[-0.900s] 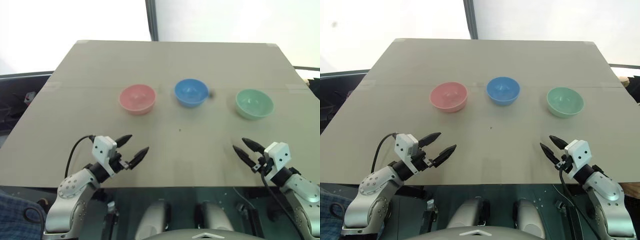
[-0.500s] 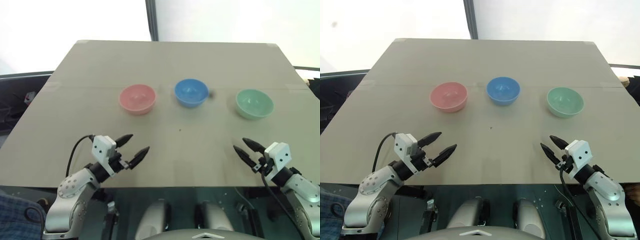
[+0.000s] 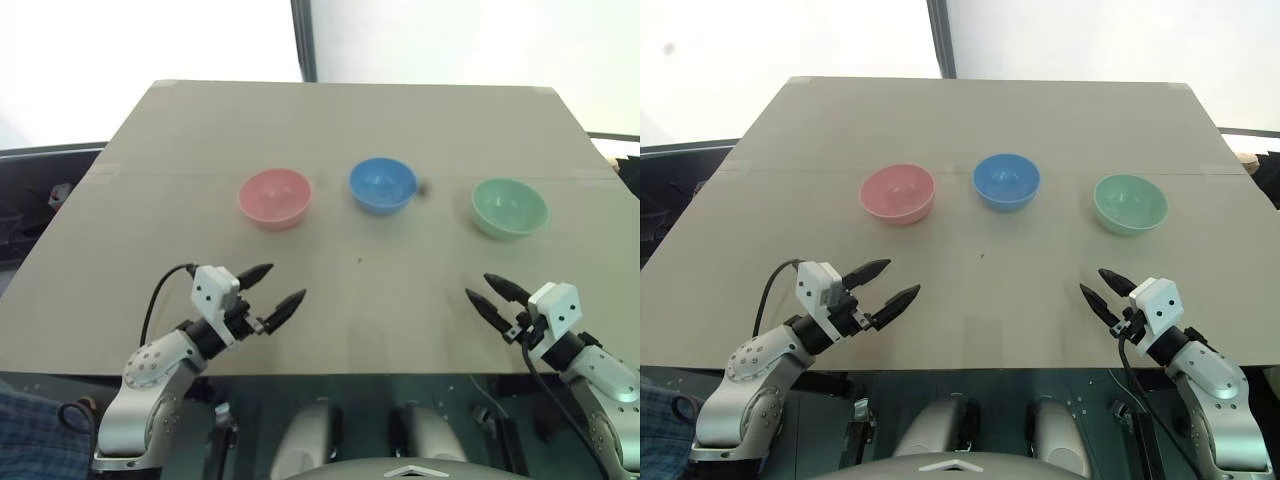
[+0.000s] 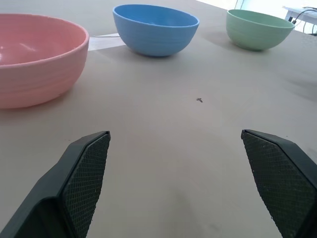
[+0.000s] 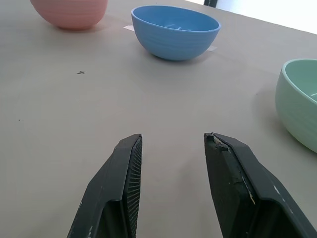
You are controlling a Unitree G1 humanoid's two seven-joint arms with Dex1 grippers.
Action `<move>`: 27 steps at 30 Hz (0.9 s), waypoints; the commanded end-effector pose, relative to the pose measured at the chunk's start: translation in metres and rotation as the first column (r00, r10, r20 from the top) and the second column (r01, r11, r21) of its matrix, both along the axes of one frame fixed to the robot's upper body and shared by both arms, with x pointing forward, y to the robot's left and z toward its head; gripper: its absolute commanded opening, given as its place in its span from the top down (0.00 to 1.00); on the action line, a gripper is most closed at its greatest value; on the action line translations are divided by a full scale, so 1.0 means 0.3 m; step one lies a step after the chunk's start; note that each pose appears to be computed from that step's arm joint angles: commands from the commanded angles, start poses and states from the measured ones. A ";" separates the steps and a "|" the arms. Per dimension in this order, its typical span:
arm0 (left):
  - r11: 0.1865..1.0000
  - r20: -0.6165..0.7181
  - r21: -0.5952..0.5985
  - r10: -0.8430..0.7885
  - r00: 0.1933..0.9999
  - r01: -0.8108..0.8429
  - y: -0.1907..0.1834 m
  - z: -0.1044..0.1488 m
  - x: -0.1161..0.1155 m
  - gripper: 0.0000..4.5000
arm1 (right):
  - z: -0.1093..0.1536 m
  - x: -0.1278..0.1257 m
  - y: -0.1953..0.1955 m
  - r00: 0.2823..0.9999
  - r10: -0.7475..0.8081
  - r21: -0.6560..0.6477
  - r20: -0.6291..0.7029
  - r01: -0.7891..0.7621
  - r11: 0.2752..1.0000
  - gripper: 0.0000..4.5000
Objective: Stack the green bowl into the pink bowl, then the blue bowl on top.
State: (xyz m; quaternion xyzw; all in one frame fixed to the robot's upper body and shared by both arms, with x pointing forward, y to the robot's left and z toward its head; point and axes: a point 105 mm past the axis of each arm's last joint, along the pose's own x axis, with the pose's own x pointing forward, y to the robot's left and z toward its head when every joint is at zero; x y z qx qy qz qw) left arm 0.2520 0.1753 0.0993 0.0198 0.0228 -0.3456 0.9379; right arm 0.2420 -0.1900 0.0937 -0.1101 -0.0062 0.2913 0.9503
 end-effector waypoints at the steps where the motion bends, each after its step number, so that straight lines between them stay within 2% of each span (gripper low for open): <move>1: 1.000 0.039 0.017 -0.011 0.999 0.010 -0.010 0.021 0.004 0.00 | 0.070 -0.003 0.039 0.996 0.061 0.007 0.067 -0.062 0.998 0.54; 6: 0.995 0.019 0.097 0.018 1.000 -0.020 0.000 -0.002 0.042 0.00 | 0.195 -0.033 0.150 0.964 0.232 0.085 0.127 -0.244 0.966 0.54; 12: 0.963 -0.050 0.245 0.130 0.990 -0.114 0.007 -0.014 0.130 0.00 | 0.279 -0.034 0.198 0.936 0.312 0.094 0.165 -0.330 0.939 0.54; 14: 0.954 -0.043 0.274 0.135 0.990 -0.118 -0.013 0.011 0.152 0.00 | 0.297 -0.025 0.198 0.936 0.305 0.097 0.177 -0.325 0.941 0.54; 18: 0.928 0.128 0.350 0.087 0.988 -0.127 -0.081 0.150 0.209 0.00 | 0.307 -0.015 0.196 0.935 0.303 0.085 0.183 -0.322 0.943 0.54; 21: 0.911 0.207 0.376 0.095 0.974 -0.169 -0.092 0.215 0.245 0.00 | 0.306 -0.014 0.196 0.937 0.300 0.084 0.182 -0.318 0.944 0.54; 27: 0.861 0.260 0.472 0.069 0.963 -0.189 -0.087 0.238 0.281 0.00 | 0.306 -0.008 0.196 0.938 0.291 0.080 0.186 -0.310 0.947 0.54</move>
